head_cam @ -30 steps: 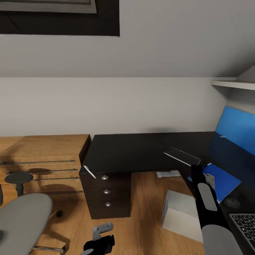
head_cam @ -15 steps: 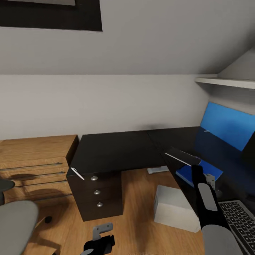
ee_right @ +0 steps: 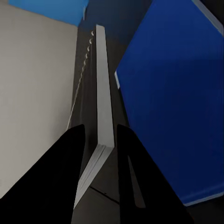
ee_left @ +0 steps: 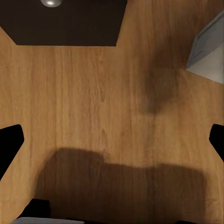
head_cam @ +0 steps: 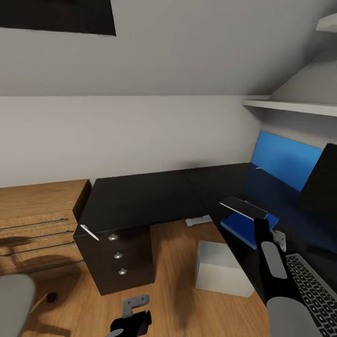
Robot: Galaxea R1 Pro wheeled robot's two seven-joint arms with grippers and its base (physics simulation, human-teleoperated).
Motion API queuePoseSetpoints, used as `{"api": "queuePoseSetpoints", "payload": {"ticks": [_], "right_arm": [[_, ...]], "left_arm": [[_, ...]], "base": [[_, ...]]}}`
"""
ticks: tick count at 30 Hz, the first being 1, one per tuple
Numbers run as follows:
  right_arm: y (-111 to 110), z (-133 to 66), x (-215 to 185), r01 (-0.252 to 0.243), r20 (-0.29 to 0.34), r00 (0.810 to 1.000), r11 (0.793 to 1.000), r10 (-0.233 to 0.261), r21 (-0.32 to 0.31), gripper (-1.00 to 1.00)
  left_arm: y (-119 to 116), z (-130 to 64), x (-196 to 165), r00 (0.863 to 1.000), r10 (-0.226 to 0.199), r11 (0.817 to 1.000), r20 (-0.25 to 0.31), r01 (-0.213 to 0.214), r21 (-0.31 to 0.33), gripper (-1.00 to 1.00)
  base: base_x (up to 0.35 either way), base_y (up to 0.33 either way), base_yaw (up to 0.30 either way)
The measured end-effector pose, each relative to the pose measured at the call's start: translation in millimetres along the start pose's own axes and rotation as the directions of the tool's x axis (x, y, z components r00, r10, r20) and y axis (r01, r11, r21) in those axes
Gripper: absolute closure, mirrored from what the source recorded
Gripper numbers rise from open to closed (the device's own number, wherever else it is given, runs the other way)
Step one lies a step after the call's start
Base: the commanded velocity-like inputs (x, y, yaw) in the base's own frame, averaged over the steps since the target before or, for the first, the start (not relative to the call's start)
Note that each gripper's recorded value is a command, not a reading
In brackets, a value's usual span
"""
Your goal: In the bedroom, organize the workspace by keeping the computer under the desk, ensuring the monitor is on the desk, placing the keyboard on the desk next to the monitor, placing the mouse on the desk next to the keyboard, moving the folder from the swivel chair onto the desk next to the mouse, stacking the notebook on top of the folder with the pen on top of the notebook, and positioning the swivel chair next to the desk.
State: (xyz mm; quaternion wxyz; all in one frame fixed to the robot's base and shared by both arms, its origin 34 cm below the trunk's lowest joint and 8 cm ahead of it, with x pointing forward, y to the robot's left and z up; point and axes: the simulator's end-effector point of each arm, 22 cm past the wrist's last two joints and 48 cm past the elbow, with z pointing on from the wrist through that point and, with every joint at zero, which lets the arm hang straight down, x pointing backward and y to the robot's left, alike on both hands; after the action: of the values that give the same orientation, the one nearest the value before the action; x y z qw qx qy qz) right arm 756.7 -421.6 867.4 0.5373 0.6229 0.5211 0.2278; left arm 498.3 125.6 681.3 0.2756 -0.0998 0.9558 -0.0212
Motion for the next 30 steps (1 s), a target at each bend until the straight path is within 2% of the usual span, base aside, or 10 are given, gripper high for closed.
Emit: {"api": "queuePoseSetpoints", "payload": {"ticks": [20,30], "right_arm": [[6.5,0.2,-2.8,0.007,0.008,1.000,1.000,-0.006,-0.030,1.00],[-7.9,0.8,-13.6,0.118,0.083,0.990,0.993,-0.118,0.005,1.00]], "left_arm": [[0.1,0.1,0.1,1.000,0.000,1.000,0.000,0.000,0.000,-1.00],[0.0,0.1,0.2,1.000,0.000,1.000,-0.001,0.000,0.000,-1.00]], "base": [[0.000,0.000,-0.003],[0.000,0.000,0.000]]}}
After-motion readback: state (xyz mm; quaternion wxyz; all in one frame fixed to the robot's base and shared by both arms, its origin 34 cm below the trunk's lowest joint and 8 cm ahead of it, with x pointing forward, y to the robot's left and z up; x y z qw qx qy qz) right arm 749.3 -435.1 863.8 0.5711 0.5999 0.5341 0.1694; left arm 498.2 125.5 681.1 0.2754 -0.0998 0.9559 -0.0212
